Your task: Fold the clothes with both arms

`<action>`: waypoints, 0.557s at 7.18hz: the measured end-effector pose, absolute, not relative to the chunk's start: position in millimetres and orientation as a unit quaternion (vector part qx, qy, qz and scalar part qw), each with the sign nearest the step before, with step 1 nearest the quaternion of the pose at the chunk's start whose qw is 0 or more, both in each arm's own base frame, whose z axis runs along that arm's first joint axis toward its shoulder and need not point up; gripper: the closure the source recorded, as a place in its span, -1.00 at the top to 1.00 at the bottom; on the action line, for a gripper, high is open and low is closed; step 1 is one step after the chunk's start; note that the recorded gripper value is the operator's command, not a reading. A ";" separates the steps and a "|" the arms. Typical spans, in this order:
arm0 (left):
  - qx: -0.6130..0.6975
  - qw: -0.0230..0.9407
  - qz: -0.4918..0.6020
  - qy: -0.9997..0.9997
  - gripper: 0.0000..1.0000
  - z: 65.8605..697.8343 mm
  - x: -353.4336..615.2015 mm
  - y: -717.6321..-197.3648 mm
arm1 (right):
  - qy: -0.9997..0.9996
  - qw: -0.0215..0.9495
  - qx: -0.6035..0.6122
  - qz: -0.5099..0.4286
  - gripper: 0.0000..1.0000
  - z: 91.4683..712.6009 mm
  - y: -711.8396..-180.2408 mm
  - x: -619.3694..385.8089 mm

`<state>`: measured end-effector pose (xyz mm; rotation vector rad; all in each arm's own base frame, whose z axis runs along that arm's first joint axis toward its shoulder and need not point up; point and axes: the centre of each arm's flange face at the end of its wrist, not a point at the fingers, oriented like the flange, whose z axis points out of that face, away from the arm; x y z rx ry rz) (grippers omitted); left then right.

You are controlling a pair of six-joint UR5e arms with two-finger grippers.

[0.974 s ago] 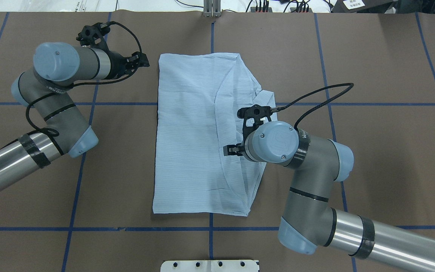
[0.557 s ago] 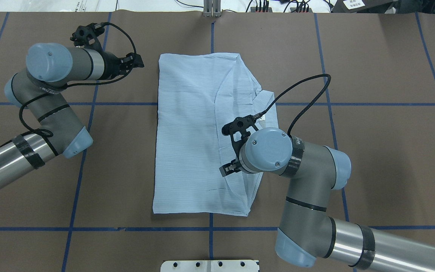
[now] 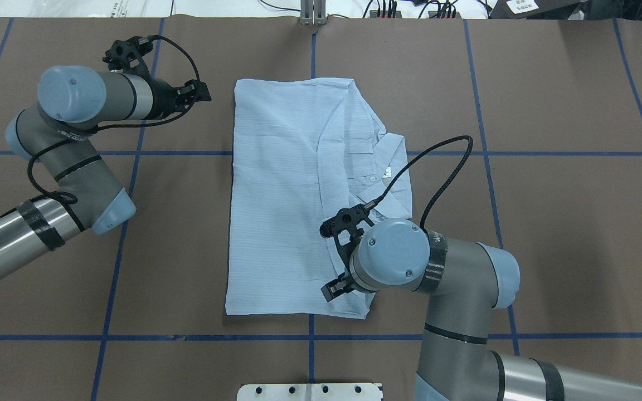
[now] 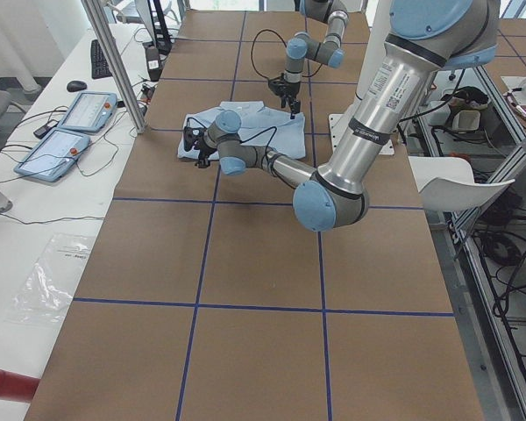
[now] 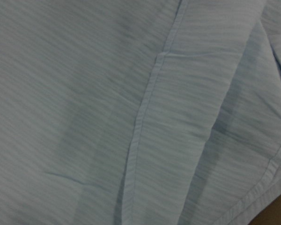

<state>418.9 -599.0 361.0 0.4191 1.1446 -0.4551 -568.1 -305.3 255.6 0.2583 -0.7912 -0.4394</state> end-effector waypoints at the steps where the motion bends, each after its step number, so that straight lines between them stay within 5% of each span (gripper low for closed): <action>1: 0.195 0.796 -0.212 0.533 0.45 361.3 419.0 -598.8 | -0.374 0.893 0.120 -0.218 1.00 259.3 -301.4 -568.7; 4: 0.195 0.796 -0.212 0.533 0.45 361.2 418.9 -598.7 | -0.365 0.896 0.116 -0.225 1.00 267.8 -299.3 -568.0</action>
